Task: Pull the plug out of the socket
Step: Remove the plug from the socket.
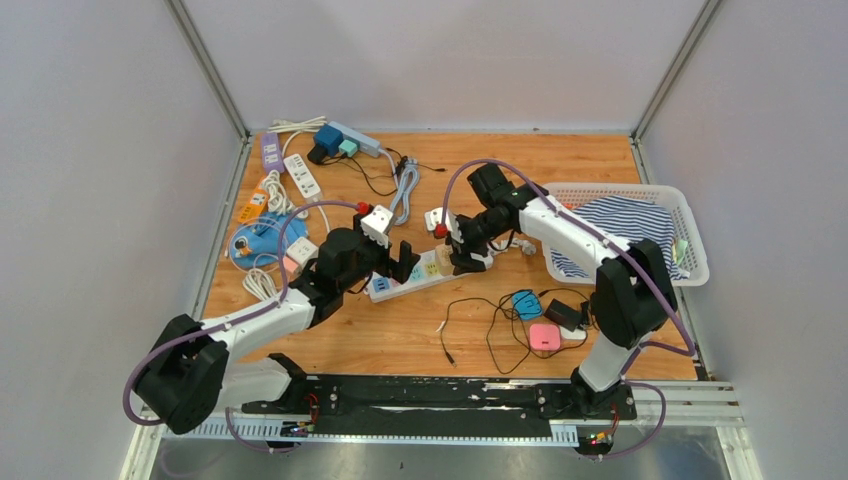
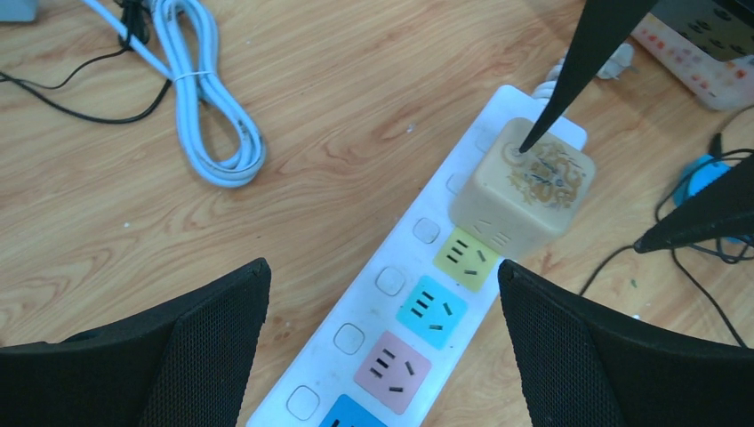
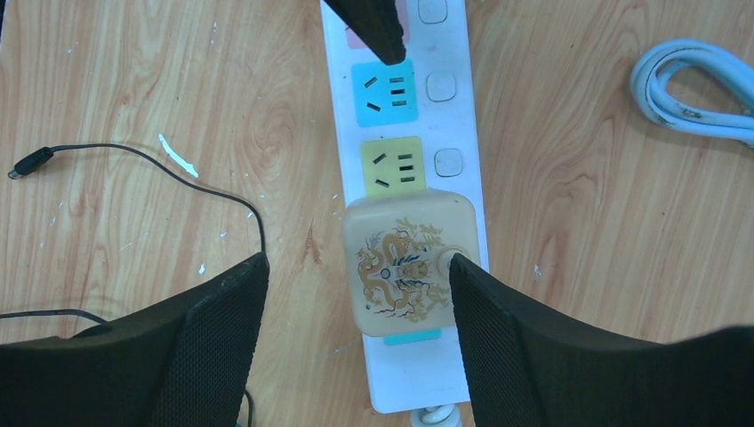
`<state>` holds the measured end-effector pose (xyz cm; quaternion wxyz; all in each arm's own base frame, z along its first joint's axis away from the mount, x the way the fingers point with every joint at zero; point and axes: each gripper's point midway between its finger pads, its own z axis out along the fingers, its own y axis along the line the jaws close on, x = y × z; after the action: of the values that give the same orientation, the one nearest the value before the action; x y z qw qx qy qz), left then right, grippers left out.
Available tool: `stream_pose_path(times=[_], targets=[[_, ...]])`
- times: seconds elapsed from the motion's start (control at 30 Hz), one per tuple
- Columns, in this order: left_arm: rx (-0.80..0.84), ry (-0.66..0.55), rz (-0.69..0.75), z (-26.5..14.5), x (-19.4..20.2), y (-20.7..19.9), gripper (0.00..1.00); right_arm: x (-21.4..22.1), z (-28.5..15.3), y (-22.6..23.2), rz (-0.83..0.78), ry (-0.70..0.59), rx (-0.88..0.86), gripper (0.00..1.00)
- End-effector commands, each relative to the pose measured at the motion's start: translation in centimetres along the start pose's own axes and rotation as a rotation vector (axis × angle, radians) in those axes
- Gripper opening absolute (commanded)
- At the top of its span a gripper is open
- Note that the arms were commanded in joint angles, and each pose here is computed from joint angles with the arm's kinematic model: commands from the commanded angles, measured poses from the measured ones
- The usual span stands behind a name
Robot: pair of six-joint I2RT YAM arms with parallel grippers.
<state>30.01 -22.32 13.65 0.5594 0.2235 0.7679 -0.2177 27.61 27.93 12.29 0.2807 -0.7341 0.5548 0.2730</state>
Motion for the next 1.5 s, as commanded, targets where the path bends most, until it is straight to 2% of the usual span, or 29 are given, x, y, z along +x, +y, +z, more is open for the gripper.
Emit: stream_pose_path(times=[0.0, 0.4, 0.63, 1.27, 1.47], targets=[[-0.093, 0.003, 0.018, 0.1, 0.3, 1.9, 1.00, 0.5, 0.5, -0.6, 0.020, 0.049, 0.021, 0.76], [-0.082, 0.009, 0.019, 0.2, 0.5, 1.7, 1.00, 0.9, 1.0, -1.8, 0.015, 0.101, 0.059, 0.81], [-0.091, 0.005, 0.017, 0.0, 0.5, 1.8, 1.00, 2.1, 2.6, -1.4, 0.028, 0.108, 0.020, 0.81], [-0.080, 0.002, -0.062, 0.1, 0.4, 1.9, 1.00, 3.5, 4.0, 0.2, -0.035, 0.124, -0.044, 0.66], [-0.038, 0.017, -0.080, 0.3, 0.7, 1.1, 1.00, 3.7, 4.1, 0.4, -0.038, 0.129, -0.056, 0.56]])
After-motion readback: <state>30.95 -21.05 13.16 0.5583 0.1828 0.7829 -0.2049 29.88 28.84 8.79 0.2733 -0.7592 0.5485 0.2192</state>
